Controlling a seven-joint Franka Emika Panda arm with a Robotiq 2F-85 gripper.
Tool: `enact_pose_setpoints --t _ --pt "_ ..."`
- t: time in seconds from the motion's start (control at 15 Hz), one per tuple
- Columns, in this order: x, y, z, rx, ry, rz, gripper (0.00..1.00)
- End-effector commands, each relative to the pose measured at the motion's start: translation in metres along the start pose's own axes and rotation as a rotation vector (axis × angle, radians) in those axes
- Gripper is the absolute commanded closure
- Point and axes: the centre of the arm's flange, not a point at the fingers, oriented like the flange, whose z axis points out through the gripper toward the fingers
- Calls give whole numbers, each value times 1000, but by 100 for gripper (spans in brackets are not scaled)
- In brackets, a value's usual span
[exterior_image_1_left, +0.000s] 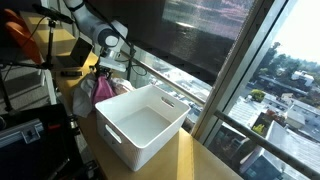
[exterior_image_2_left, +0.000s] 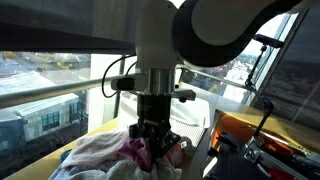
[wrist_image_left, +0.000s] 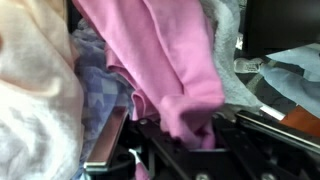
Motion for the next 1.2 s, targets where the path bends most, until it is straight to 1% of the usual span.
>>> enact_pose_setpoints --t 0.0,0.33,0.53,0.73,0.93,1.07,1.13 --pt "-16 -49 -79 -72 40 -25 98" --pt "-37 -84 -188 -205 124 -27 98" --pt "-65 -101 -257 -287 176 -5 98" --pt "-113 -118 -322 -392 225 53 98" --pt "-180 -132 -376 -479 260 135 98" --pt "-231 -133 -398 -521 280 194 98" --pt "-252 -130 -399 -534 287 222 98"
